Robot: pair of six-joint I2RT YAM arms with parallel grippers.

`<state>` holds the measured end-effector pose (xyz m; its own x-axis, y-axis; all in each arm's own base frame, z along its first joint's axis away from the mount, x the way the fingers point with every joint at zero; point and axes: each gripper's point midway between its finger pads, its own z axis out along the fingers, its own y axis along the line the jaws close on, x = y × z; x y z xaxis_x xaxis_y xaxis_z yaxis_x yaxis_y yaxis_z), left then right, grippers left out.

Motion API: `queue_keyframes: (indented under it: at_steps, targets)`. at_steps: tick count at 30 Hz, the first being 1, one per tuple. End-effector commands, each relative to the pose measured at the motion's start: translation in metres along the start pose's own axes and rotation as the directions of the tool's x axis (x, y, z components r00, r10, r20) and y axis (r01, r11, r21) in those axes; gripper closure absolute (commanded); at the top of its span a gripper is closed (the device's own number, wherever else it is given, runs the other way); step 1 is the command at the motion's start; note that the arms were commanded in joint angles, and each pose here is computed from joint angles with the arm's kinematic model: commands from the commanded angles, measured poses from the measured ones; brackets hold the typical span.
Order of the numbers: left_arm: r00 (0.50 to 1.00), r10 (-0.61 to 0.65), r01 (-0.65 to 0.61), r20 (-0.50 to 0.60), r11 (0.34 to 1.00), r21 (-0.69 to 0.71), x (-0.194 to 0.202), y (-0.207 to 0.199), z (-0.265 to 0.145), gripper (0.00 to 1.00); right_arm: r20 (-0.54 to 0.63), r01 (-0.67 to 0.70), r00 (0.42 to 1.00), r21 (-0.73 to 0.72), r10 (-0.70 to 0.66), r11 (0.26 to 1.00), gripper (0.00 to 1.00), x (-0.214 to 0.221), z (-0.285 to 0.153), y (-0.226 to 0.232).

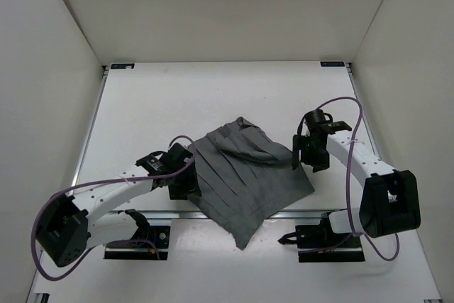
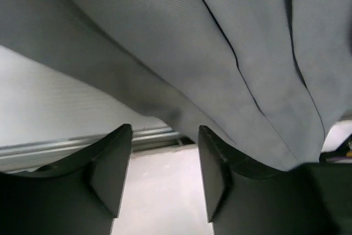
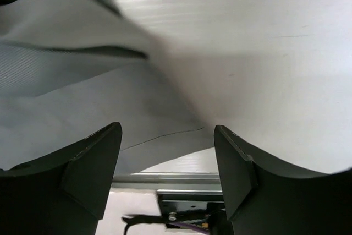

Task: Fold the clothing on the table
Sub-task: Move the skirt to the center of the board

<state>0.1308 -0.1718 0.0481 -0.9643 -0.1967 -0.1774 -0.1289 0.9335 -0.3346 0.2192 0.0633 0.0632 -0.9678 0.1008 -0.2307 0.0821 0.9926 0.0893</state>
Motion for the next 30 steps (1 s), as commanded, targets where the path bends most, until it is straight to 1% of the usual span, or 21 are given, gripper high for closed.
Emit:
queue_keyframes:
  at_steps: [1, 2, 7, 8, 9, 10, 11, 12, 13, 15, 16, 19, 20, 21, 22, 23, 24, 25, 27, 29, 30]
  targets:
    - [0.999, -0.038, 0.038, 0.039, 0.999, 0.009, -0.008, -0.007, 0.01, 0.36, 0.011, 0.034, 0.999, 0.039, -0.034, 0.999, 0.34, -0.006, 0.008, -0.012]
    - [0.999, -0.039, 0.039, 0.027, 0.999, 0.003, -0.002, -0.007, 0.013, 0.3, 0.01, 0.035, 0.999, 0.042, -0.036, 0.998, 0.34, -0.007, 0.011, -0.012]
    - [0.999, -0.041, 0.042, 0.021, 0.998, -0.049, -0.005, -0.003, 0.036, 0.32, -0.051, 0.032, 0.998, 0.043, -0.03, 0.999, 0.34, 0.0, 0.034, -0.013]
    - [1.0, -0.022, 0.022, 0.007, 0.999, -0.044, -0.005, -0.007, 0.038, 0.35, -0.047, 0.037, 0.998, 0.046, -0.035, 0.998, 0.34, -0.003, 0.036, -0.015]
    - [1.0, -0.004, 0.004, -0.001, 0.998, -0.069, -0.009, -0.005, 0.044, 0.47, -0.064, 0.038, 0.997, 0.011, -0.037, 0.999, 0.35, 0.0, 0.04, -0.008]
    - [1.0, 0.009, -0.01, -0.017, 0.995, -0.096, -0.008, -0.005, 0.048, 0.65, -0.079, 0.038, 0.996, 0.014, -0.036, 0.999, 0.35, 0.002, 0.045, -0.008]
    - [0.999, 0.034, -0.038, -0.03, 0.991, -0.126, -0.009, -0.003, 0.053, 0.72, -0.081, 0.056, 0.995, 0.016, -0.054, 0.998, 0.36, 0.002, 0.047, -0.007]
    - [0.999, 0.04, -0.045, -0.033, 0.99, -0.134, -0.011, -0.003, 0.056, 0.84, -0.108, 0.062, 0.992, 0.006, -0.061, 0.998, 0.43, 0.008, 0.052, -0.005]
    - [0.998, 0.041, -0.047, -0.044, 0.988, -0.145, -0.012, -0.002, 0.06, 0.92, -0.127, 0.071, 0.989, 0.01, -0.069, 0.997, 0.49, 0.011, 0.054, -0.005]
    - [0.999, 0.038, -0.044, -0.038, 0.987, -0.154, -0.024, 0.001, 0.062, 1.0, -0.133, 0.096, 0.987, 0.021, -0.093, 0.995, 0.87, 0.011, 0.054, 0.0]
    - [0.999, 0.031, -0.037, -0.035, 0.986, -0.163, -0.031, 0.002, 0.062, 1.0, -0.127, 0.092, 0.988, 0.022, -0.089, 0.996, 0.98, 0.012, 0.05, 0.002]
    - [0.999, 0.002, 0.006, 0.037, 0.978, -0.208, -0.089, 0.006, 0.057, 1.0, -0.106, 0.085, 0.99, -0.034, -0.088, 0.996, 1.0, 0.021, 0.042, 0.022]
    - [0.998, -0.003, 0.016, 0.058, 0.974, -0.224, -0.117, 0.007, 0.053, 1.0, -0.098, 0.094, 0.99, -0.072, -0.101, 0.993, 1.0, 0.024, 0.04, 0.032]
    - [0.997, -0.005, 0.023, 0.074, 0.968, -0.249, -0.137, 0.016, 0.05, 1.0, -0.082, 0.075, 0.993, -0.094, -0.082, 0.993, 0.98, 0.023, 0.039, 0.036]
    - [0.997, -0.004, 0.025, 0.079, 0.963, -0.268, -0.16, 0.016, 0.048, 0.96, -0.061, 0.059, 0.996, -0.12, -0.067, 0.991, 0.81, 0.023, 0.039, 0.041]
    - [0.997, 0.012, 0.008, 0.072, 0.961, -0.276, -0.174, 0.009, 0.044, 0.9, -0.056, 0.044, 0.997, -0.136, -0.052, 0.99, 0.7, 0.022, 0.039, 0.043]
    - [0.997, 0.02, 0.002, 0.076, 0.961, -0.277, -0.183, 0.009, 0.042, 0.65, -0.055, 0.037, 0.997, -0.144, -0.045, 0.989, 0.61, 0.02, 0.04, 0.042]
    - [0.997, 0.022, 0.0, 0.077, 0.962, -0.273, -0.194, 0.006, 0.037, 0.53, -0.05, 0.02, 0.998, -0.142, -0.027, 0.99, 0.55, 0.018, 0.04, 0.039]
    - [0.995, 0.032, -0.009, 0.092, 0.97, -0.244, -0.202, 0.001, 0.026, 0.5, -0.039, 0.01, 0.999, -0.136, -0.015, 0.991, 0.51, 0.014, 0.037, 0.034]
    - [0.995, 0.02, -0.001, 0.096, 0.981, -0.196, -0.196, -0.001, 0.018, 0.44, -0.015, -0.004, 1.0, -0.149, 0.002, 0.989, 0.5, 0.012, 0.034, 0.032]
    - [0.997, -0.003, 0.015, 0.078, 0.986, -0.163, -0.185, 0.001, 0.014, 0.4, 0.0, -0.003, 1.0, -0.178, 0.003, 0.984, 0.49, 0.011, 0.03, 0.035]
